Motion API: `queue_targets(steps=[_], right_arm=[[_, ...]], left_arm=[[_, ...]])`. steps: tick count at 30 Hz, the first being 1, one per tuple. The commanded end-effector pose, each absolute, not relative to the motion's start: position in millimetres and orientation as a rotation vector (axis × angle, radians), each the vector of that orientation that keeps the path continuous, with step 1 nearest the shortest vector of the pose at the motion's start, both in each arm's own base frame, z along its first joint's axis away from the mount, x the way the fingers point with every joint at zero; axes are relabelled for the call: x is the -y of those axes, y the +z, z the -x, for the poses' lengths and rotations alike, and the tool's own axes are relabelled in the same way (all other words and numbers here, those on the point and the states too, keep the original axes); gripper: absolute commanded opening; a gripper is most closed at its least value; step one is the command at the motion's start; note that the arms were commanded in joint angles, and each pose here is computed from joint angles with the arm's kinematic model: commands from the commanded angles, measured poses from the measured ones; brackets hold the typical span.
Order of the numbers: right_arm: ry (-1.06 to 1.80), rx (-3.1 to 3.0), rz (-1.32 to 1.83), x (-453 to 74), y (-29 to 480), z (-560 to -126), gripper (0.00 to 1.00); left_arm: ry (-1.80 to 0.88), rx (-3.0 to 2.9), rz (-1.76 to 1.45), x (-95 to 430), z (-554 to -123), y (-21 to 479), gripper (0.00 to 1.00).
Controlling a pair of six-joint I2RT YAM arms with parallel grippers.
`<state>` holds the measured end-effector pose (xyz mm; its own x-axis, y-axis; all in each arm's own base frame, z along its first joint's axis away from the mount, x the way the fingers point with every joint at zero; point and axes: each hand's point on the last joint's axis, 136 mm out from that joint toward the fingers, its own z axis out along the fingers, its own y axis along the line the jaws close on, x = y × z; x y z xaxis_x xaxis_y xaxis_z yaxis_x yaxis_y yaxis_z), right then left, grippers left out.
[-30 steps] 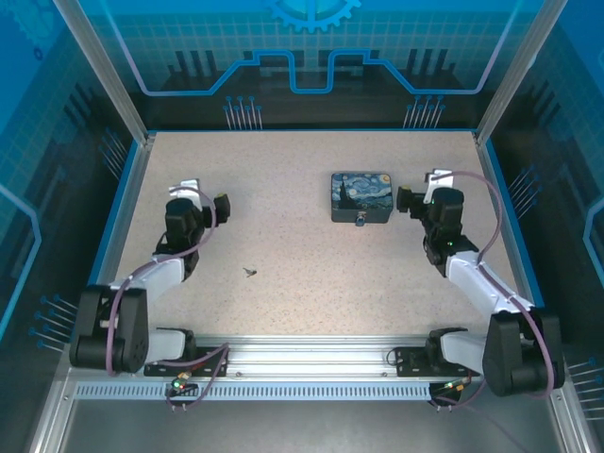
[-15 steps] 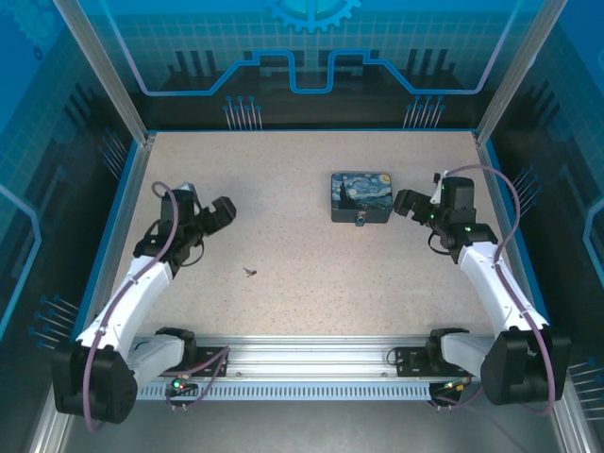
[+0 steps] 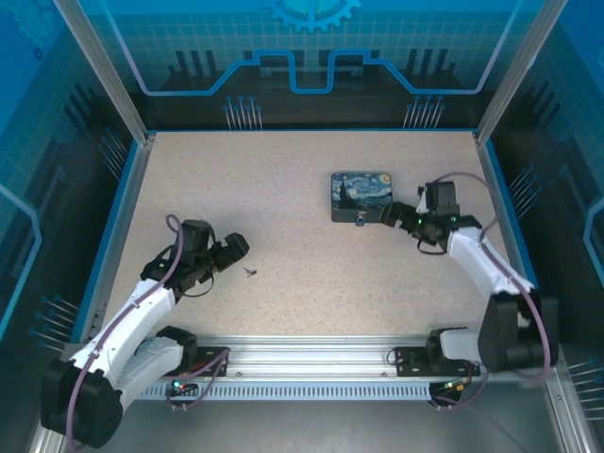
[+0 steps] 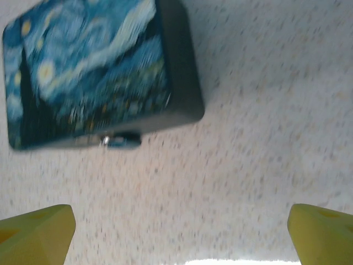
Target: Unlock the padlock with the key
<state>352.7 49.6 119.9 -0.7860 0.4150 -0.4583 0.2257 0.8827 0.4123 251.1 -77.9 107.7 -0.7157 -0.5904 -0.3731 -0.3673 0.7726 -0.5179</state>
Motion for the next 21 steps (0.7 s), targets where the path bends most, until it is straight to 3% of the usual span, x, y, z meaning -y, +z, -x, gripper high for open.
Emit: queue_targets(steps=[1, 6, 10, 21], right_arm=[[0.524, -2.422, -0.475, -49.2, 145.3, -399.8, 1.0], [0.575, -2.455, -0.487, -57.9, 137.1, -455.7, 0.97], [0.518, -2.534, -0.508, -61.6, 108.9, -476.9, 0.96], [0.602, -2.547, -0.43, -127.3, 97.1, -459.0, 0.85]], left_arm=[[-0.595, -2.436, 0.704, 83.3, -249.6, 114.1, 0.99], [-0.612, -2.421, 0.681, 87.0, -255.3, 119.2, 0.99], [-0.619, -2.422, 0.67, 90.8, -261.8, 121.1, 0.99], [-0.655, -2.422, 0.655, 101.0, -277.3, 121.1, 0.99]])
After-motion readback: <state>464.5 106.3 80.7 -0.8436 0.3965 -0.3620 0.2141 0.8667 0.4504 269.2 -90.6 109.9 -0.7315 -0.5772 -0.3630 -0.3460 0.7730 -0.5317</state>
